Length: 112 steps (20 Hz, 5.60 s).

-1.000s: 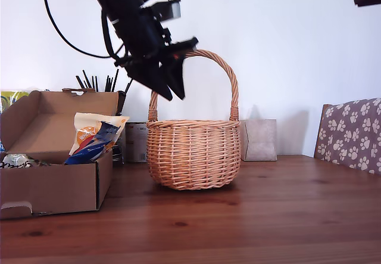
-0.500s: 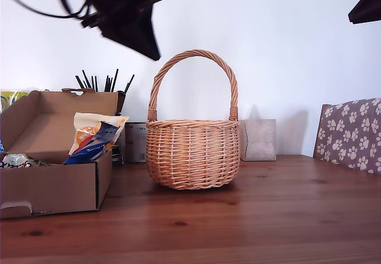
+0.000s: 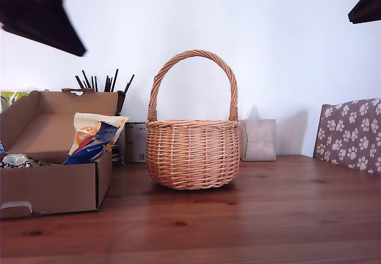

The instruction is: Move the bags of Easter eggs from the cardboard box on the left into the woven basket on the right side.

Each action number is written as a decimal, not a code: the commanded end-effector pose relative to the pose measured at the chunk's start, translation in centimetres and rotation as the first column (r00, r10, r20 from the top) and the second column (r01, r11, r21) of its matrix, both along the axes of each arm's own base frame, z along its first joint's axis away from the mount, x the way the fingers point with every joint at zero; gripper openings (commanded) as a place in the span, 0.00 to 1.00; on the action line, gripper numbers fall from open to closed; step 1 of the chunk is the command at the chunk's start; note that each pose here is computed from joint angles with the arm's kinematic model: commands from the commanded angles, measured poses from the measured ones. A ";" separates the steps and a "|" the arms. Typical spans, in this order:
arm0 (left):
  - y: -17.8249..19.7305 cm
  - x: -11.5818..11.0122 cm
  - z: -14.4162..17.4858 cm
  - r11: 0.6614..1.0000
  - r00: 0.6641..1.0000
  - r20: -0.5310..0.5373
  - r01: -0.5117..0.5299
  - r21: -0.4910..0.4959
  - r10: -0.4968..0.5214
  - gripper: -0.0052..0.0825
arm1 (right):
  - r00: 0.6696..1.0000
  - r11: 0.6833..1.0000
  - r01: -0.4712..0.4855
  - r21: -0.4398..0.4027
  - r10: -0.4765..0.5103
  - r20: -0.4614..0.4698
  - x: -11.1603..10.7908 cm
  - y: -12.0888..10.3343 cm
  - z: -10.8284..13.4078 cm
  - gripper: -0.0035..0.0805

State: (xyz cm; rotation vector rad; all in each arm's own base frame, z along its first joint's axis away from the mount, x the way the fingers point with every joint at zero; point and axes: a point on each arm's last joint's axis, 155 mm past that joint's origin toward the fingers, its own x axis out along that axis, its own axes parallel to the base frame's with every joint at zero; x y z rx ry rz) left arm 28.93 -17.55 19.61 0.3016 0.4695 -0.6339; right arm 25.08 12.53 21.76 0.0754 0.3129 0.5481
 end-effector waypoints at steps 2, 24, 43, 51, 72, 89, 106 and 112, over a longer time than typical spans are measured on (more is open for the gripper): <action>0.0 -1.0 -2.9 0.996 0.997 -0.065 0.056 0.074 -0.052 0.08 | 1.000 1.000 -0.008 -0.002 0.008 0.009 -0.1 0.2 0.1 0.03; 4.4 8.2 -11.8 0.961 0.992 -0.080 -0.076 0.266 0.101 0.95 | 1.000 1.000 -0.008 -0.002 0.008 0.009 -0.1 0.2 0.1 0.03; 4.6 10.1 -13.5 0.971 0.995 -0.072 -0.043 0.233 0.062 0.95 | 1.000 1.000 -0.008 -0.001 0.008 0.008 -0.1 0.2 0.1 0.03; 5.1 10.7 -15.7 0.968 0.993 -0.096 -0.043 0.249 0.069 0.95 | 1.000 1.000 -0.008 -0.001 0.008 0.008 -0.1 0.2 0.1 0.03; 6.2 11.0 -16.1 0.969 0.982 -0.134 -0.098 0.226 0.130 0.10 | 1.000 1.000 -0.009 -0.001 0.009 0.008 -0.1 0.2 0.1 0.03; -3.2 5.8 -0.1 0.977 0.990 0.084 0.125 -0.172 -0.112 0.04 | 1.000 1.000 -0.008 0.000 0.008 0.008 -0.1 0.2 0.1 0.03; -14.4 16.7 0.9 0.963 0.969 0.205 0.182 -0.201 -0.141 0.04 | 0.971 0.970 -0.237 0.057 0.236 0.023 -2.7 3.6 1.0 0.03; -14.3 19.8 -3.1 0.987 0.990 0.124 0.086 -0.135 -0.069 0.04 | 0.971 0.969 -0.238 0.057 0.236 0.045 -2.5 3.6 1.5 0.03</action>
